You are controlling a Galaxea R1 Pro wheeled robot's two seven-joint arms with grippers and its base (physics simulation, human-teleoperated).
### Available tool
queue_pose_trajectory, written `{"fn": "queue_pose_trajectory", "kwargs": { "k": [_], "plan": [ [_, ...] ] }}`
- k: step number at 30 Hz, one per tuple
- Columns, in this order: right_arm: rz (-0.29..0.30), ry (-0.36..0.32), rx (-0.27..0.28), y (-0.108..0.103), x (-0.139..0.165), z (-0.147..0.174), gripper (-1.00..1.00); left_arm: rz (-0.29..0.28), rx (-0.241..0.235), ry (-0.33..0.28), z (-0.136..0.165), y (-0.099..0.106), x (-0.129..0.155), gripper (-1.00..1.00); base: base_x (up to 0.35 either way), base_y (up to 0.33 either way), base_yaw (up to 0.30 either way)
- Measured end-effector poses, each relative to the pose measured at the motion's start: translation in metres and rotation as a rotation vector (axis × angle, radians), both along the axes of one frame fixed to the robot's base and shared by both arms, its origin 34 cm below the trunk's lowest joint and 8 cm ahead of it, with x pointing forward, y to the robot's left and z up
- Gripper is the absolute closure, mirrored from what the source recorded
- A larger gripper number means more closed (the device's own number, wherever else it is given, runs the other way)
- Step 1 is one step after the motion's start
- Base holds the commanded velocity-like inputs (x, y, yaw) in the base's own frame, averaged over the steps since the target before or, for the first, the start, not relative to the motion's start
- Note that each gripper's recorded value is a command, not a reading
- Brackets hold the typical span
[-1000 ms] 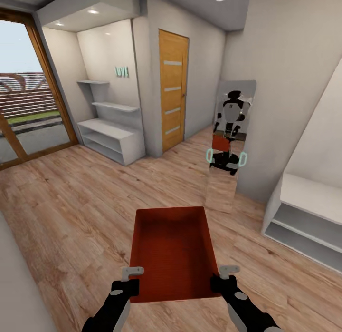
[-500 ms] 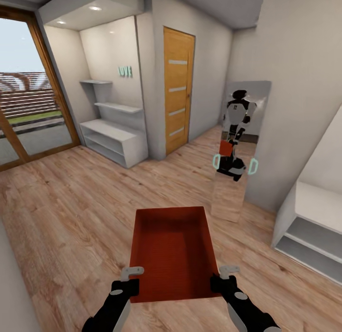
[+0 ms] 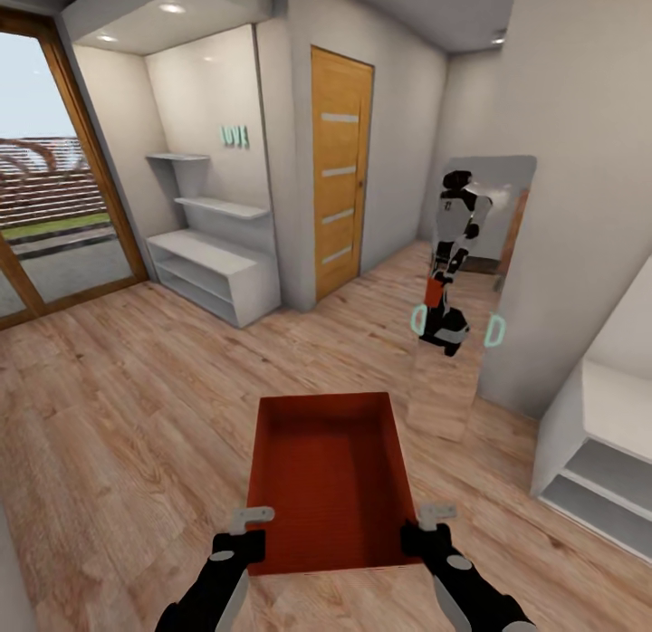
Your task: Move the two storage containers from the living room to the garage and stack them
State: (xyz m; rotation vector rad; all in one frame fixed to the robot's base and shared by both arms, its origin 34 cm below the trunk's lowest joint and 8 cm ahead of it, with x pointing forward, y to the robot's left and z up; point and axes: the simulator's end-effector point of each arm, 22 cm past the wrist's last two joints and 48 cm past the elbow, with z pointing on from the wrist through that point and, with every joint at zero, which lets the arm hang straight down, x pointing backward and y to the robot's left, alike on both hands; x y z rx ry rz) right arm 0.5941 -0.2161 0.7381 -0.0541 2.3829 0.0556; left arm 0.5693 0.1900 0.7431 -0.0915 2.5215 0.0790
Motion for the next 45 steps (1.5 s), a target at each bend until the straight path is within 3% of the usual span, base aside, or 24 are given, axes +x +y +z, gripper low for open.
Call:
{"fn": "queue_pose_trajectory", "kwargs": {
  "k": [16, 23, 33, 45],
  "plan": [
    [0.000, 0.000, 0.000, 0.0000, -0.0001, -0.0001, 1.00, 0.000, 0.000, 0.001, -0.0006, -0.0001, -0.0004, 1.00, 0.328, 0.000, 0.000],
    [0.000, 0.001, 0.000, 0.0002, 0.0002, -0.0005, 1.00, -0.001, -0.001, 0.001, -0.0008, 0.0002, 0.0000, 1.00, 0.070, 0.006, 0.000],
    [0.000, 0.001, 0.000, 0.0003, 0.0000, -0.0003, 1.00, -0.001, 0.000, 0.001, -0.0004, 0.0003, 0.0001, 1.00, 0.057, 0.251, 0.000],
    [-0.001, 0.001, 0.001, 0.0002, -0.0002, -0.0001, 1.00, -0.001, 0.000, 0.001, -0.0001, 0.0002, 0.0001, 1.00, 0.291, 0.092, 0.000]
  ]
}}
